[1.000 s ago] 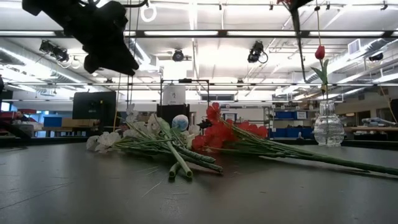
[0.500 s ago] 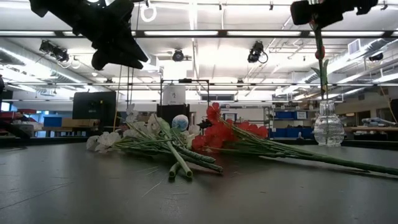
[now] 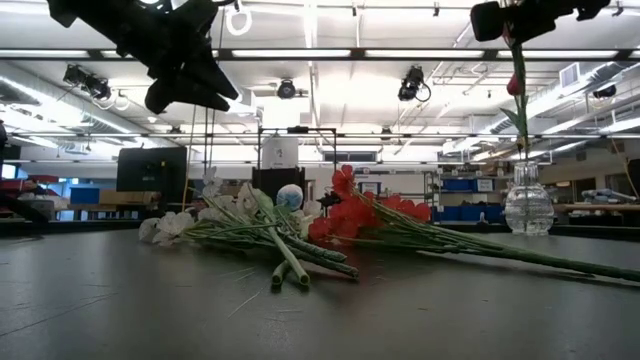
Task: Sort flowers into vase by color
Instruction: Put the right red flowers into the transparent vase, then put the red flower into the transparent vase
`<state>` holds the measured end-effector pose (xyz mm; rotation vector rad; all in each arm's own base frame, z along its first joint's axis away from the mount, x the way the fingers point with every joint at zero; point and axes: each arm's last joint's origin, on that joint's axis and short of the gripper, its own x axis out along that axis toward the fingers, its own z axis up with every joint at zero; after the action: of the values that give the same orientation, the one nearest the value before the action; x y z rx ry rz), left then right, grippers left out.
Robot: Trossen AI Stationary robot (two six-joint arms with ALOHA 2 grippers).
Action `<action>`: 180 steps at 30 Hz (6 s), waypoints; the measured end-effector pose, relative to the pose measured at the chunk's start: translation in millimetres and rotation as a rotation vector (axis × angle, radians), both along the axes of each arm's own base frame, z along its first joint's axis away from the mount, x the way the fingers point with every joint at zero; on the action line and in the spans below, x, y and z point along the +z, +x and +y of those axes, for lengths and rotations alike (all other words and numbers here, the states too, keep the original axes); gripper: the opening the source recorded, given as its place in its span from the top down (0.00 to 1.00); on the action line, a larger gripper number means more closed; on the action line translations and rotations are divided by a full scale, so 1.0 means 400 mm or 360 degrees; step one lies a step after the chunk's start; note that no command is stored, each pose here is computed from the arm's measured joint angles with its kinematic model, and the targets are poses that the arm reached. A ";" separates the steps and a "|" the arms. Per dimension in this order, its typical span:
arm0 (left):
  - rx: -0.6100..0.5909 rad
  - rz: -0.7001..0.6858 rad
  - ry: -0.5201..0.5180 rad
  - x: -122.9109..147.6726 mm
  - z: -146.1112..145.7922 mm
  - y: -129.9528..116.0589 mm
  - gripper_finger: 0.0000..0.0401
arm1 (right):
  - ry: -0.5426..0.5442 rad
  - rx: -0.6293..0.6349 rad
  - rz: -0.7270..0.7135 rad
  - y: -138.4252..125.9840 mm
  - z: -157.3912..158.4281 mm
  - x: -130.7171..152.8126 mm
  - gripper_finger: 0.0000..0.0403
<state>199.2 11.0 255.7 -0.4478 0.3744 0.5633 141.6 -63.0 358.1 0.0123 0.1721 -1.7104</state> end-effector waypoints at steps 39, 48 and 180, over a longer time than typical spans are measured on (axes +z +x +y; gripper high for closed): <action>0.0104 -0.0038 -0.0029 0.001 0.003 -0.001 0.64 | 0.0818 0.0163 -0.0267 -0.004 -0.105 -0.185 0.68; 0.0080 -0.0035 -0.0029 0.000 -0.005 -0.001 0.64 | 0.0966 0.0346 -0.0393 -0.012 -0.101 -0.117 0.55; 0.0068 0.0177 -0.0015 -0.026 -0.010 -0.019 0.64 | 0.0061 0.0250 -0.0211 -0.024 0.061 -0.214 0.97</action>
<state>191.8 6.9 245.5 -0.4357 0.4749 0.6295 132.1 -38.4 272.6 0.1372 0.1043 -1.5438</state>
